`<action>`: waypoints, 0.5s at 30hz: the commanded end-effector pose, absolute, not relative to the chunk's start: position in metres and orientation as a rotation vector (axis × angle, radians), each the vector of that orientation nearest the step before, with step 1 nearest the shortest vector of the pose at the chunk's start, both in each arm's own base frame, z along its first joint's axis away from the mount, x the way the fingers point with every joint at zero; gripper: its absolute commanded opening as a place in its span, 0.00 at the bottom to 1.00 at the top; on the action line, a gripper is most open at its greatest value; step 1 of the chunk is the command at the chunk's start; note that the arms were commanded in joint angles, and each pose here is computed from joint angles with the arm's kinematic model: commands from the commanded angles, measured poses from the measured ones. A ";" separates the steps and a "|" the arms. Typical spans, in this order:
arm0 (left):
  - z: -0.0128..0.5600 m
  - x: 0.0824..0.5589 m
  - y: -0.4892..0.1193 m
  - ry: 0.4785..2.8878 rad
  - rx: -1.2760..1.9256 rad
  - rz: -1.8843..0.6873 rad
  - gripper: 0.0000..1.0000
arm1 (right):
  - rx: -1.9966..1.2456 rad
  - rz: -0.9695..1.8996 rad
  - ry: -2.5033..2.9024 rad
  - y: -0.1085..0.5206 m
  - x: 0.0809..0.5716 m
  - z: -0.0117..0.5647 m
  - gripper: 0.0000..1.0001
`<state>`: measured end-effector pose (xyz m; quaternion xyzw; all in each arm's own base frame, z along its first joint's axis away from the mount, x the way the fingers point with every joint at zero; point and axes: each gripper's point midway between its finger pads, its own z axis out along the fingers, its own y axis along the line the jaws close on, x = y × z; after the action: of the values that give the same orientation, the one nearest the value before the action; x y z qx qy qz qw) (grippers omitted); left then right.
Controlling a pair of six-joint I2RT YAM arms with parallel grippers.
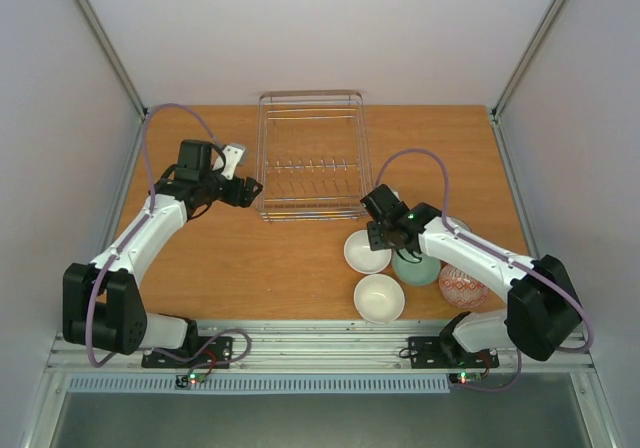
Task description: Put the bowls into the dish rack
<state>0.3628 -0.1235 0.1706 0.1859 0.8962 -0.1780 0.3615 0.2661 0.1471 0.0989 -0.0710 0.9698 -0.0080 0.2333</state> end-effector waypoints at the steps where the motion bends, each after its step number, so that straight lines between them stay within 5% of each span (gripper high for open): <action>1: 0.168 0.362 -0.128 2.291 0.511 -0.481 0.81 | -0.180 0.006 2.655 0.151 0.274 0.091 0.51; 10: 0.165 0.361 -0.129 2.298 0.513 -0.485 0.81 | -0.150 -0.016 2.698 0.145 0.277 0.068 0.48; 15: 0.164 0.361 -0.129 2.301 0.513 -0.486 0.81 | -0.147 -0.022 2.713 0.145 0.278 0.058 0.34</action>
<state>0.3600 -0.1253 0.1670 0.1907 0.8960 -0.1831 0.3567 0.2748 0.1437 0.0643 -0.0580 0.9759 -0.0134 0.2102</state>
